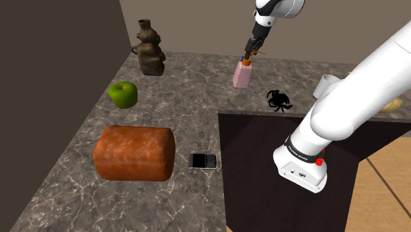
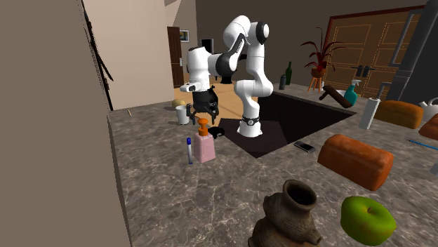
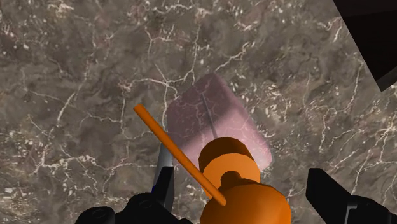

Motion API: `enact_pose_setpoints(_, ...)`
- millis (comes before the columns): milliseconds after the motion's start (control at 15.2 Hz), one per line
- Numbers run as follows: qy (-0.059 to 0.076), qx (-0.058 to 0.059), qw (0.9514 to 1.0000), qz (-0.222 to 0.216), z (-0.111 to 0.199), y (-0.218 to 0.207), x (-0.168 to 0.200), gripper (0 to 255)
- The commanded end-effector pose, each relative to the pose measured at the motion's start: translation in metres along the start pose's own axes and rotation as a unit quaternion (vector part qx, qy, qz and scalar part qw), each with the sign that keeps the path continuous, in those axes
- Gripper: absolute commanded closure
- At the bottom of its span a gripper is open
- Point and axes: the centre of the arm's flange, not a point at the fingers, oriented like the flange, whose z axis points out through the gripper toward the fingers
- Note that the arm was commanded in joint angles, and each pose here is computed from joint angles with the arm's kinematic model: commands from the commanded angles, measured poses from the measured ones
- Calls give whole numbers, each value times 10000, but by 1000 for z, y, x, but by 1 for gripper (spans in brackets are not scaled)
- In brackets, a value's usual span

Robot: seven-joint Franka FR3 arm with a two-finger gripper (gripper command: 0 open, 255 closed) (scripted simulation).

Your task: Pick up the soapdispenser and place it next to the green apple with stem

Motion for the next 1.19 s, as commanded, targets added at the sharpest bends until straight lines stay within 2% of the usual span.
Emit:
enact_pose_setpoints(0,0,0,10000,0,0,0,0,255)
enact_pose_setpoints(594,0,0,10000,0,0,0,0,255)
enact_pose_setpoints(1122,0,0,10000,0,-42,-3,4,255)
